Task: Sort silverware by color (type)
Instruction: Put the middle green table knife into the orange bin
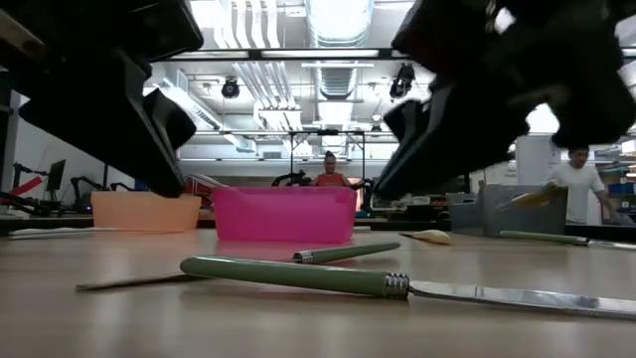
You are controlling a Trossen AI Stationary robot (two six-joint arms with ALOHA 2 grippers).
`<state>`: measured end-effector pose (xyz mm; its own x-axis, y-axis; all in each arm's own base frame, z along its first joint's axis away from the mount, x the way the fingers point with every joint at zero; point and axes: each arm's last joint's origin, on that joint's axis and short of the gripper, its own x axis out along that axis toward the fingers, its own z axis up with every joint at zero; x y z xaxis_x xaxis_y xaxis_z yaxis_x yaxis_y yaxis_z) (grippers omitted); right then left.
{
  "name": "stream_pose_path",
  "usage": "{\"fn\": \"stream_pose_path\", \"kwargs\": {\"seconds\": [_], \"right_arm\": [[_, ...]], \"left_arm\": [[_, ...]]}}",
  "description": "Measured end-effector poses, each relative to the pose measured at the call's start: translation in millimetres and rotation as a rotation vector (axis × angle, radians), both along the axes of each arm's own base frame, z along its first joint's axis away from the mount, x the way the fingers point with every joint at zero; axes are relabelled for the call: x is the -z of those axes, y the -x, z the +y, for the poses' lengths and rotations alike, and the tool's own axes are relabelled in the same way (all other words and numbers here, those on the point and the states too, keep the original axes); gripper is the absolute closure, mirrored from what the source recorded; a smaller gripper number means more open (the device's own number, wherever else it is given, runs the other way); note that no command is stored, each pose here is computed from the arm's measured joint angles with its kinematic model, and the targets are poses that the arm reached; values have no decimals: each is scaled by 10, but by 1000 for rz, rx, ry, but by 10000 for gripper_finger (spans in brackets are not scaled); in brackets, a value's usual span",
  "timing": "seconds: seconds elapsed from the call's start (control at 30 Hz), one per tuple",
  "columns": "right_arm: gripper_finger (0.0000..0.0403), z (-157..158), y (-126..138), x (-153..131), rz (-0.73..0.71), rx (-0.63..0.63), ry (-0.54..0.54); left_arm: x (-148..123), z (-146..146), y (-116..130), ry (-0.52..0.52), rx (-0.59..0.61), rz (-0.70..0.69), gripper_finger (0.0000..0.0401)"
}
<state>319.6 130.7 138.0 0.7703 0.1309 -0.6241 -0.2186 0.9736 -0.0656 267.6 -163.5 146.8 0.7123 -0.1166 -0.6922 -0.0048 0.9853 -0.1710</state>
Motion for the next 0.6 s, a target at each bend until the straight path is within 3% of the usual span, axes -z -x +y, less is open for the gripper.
{"fn": "stream_pose_path", "kwargs": {"seconds": [0.37, 0.6], "right_arm": [[376, 64, -256, 396, -73, 13, -28], [376, 122, -625, 512, -99, 45, -32]], "left_arm": [[3, -11, 9, 16, -10, -4, 401], [-14, -14, 24, 23, -15, 0, 401]]}}
